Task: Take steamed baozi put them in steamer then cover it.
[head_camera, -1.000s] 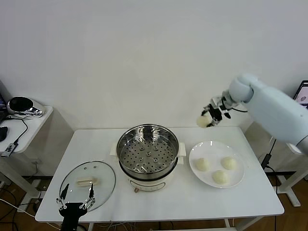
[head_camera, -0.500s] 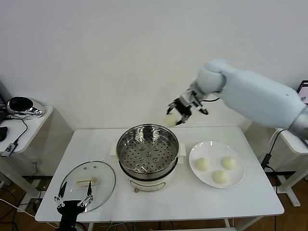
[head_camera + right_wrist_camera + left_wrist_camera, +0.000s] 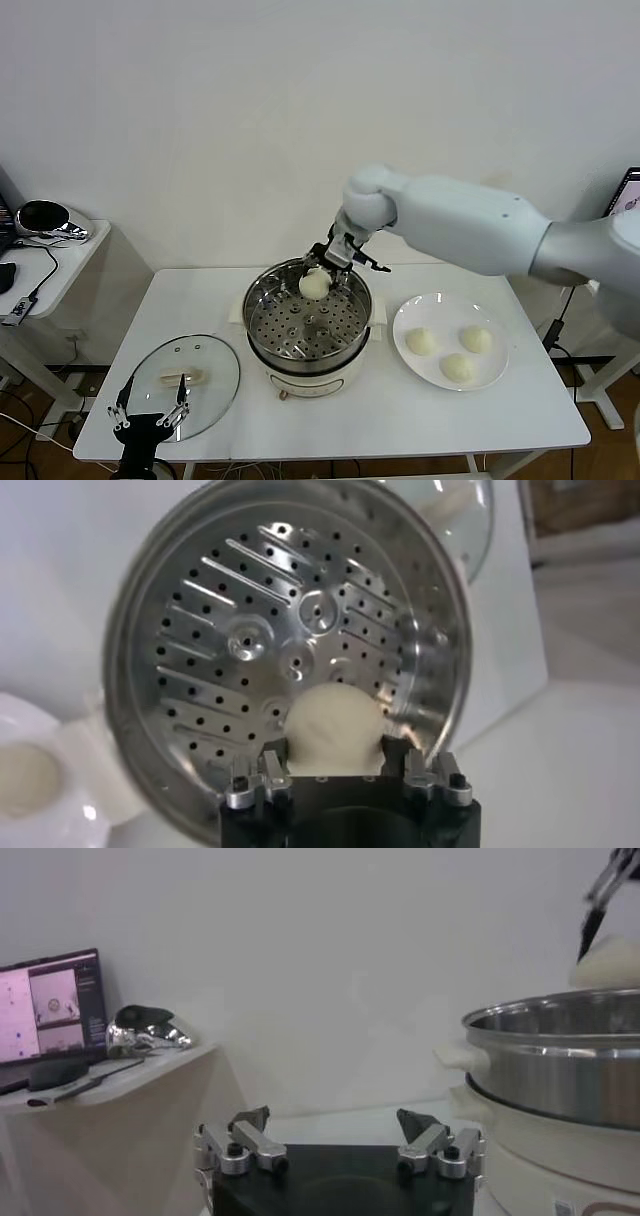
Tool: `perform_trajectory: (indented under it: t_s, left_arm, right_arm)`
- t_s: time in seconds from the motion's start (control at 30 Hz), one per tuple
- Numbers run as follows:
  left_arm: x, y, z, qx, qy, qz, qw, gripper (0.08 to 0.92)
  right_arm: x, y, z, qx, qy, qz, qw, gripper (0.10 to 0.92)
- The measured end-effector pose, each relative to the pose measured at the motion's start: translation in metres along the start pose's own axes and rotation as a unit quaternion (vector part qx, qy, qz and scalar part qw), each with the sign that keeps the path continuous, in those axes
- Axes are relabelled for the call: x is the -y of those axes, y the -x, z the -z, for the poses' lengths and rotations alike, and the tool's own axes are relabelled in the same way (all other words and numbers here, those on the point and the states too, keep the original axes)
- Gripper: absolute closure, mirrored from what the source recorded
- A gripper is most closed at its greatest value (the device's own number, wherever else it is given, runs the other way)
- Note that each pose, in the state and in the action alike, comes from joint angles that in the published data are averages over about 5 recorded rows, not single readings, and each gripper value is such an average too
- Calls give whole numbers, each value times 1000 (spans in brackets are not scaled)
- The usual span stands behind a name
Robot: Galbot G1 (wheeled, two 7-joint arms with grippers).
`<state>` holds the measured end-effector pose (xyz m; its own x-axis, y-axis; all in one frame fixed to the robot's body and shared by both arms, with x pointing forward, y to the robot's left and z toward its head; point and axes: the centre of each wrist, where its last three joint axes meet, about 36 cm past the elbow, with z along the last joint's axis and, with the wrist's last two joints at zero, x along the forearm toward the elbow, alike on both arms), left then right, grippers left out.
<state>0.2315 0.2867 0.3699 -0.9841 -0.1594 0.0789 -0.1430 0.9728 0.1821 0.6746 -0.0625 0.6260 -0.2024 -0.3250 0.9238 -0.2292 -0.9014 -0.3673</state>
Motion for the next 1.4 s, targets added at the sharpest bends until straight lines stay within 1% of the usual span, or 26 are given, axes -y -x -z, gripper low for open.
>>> perform_trajectory:
  t_s: [0.3, 0.5, 0.57, 0.67, 0.77, 0.87, 0.97, 1.07, 1.23, 1.4]
  left_arm:
    - [0, 3, 1, 4, -1, 1, 1000, 177]
    - [1, 2, 1, 3, -2, 1, 1000, 177]
    - [1, 2, 0, 3, -2, 0, 1000, 177]
    - [2, 2, 0, 3, -3, 0, 1000, 177]
    - [4, 2, 1, 3, -4, -1, 1000, 177]
    - [5, 2, 1, 4, -5, -1, 1000, 177]
    - [6, 2, 1, 5, -5, -1, 1000, 177]
    - [6, 2, 2, 6, -5, -1, 1000, 177]
    - [6, 3, 4, 8, -3, -4, 1000, 177]
    - [7, 5, 6, 7, 0, -8, 1000, 177]
  right_arm:
    - [4, 28, -14, -12, -45, 0, 999, 420]
    - [4, 43, -23, -18, -55, -3, 998, 418]
    - [2, 47, -26, -19, -54, -4, 998, 404]
    - [-2, 53, -30, -19, -51, -5, 998, 342]
    - [-5, 55, -32, -19, -48, -6, 999, 259]
    - [-6, 53, -33, -16, -42, -8, 999, 211]
    - [-4, 43, -31, -13, -26, -13, 999, 201]
    - [-1, 23, -27, -14, 1, -20, 1000, 200]
    - [-4, -22, -18, -27, 68, -26, 997, 200]
    - [-25, -70, -8, -47, 150, -28, 987, 200]
